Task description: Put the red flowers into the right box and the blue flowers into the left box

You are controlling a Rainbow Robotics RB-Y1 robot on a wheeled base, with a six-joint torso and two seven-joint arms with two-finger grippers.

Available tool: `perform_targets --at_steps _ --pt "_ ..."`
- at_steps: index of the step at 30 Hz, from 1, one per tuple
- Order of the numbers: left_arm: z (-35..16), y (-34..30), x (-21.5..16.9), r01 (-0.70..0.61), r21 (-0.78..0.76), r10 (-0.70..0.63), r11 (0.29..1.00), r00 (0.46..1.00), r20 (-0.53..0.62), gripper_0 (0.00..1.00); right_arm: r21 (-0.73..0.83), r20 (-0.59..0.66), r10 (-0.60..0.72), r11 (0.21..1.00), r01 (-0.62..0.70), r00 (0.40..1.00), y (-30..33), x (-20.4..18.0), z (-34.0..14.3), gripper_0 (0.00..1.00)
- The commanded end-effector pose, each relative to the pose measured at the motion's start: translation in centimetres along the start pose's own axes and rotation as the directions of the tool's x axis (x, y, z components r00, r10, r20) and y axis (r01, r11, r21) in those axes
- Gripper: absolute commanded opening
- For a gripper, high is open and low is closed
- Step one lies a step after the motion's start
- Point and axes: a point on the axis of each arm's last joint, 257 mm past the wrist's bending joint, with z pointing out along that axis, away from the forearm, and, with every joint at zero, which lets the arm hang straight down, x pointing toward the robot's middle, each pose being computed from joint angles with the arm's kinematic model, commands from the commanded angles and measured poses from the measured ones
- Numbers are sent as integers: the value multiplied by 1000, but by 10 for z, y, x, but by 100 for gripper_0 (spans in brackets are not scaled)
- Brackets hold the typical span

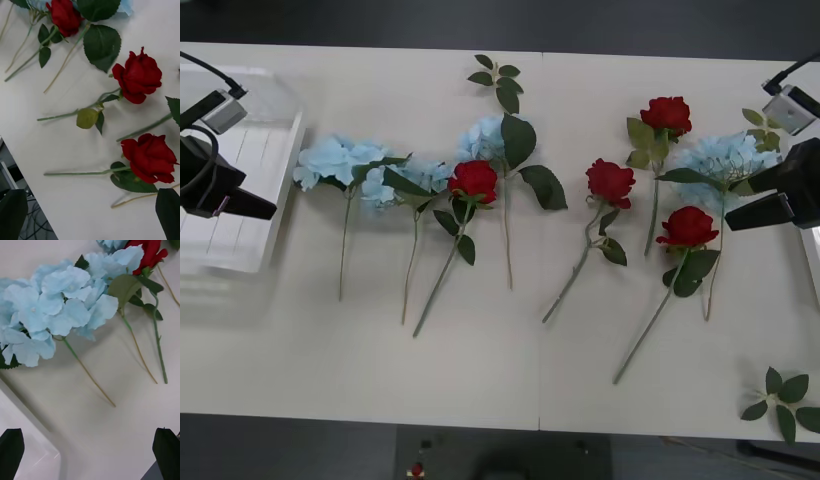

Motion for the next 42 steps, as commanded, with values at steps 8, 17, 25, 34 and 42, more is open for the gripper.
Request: perform_targets --at_steps 8,17,25,34,42 --pt "32 7 -19 210 -46 -208 977 977 54 100 84 -60 253 965 -247 966 -13 14 1 100" --pt "69 0 -36 356 -37 -347 934 927 142 100 228 -46 560 812 -538 827 -40 33 0 100" --pt "76 5 -27 488 -55 -478 871 868 135 100 353 42 692 664 -658 721 -85 55 12 100" --pt "98 28 -16 512 -203 -490 834 858 152 100 451 82 725 585 -674 684 -115 83 29 100" --pt "119 23 -24 531 -255 -506 808 848 160 100 552 90 678 576 -603 730 -141 105 41 100"
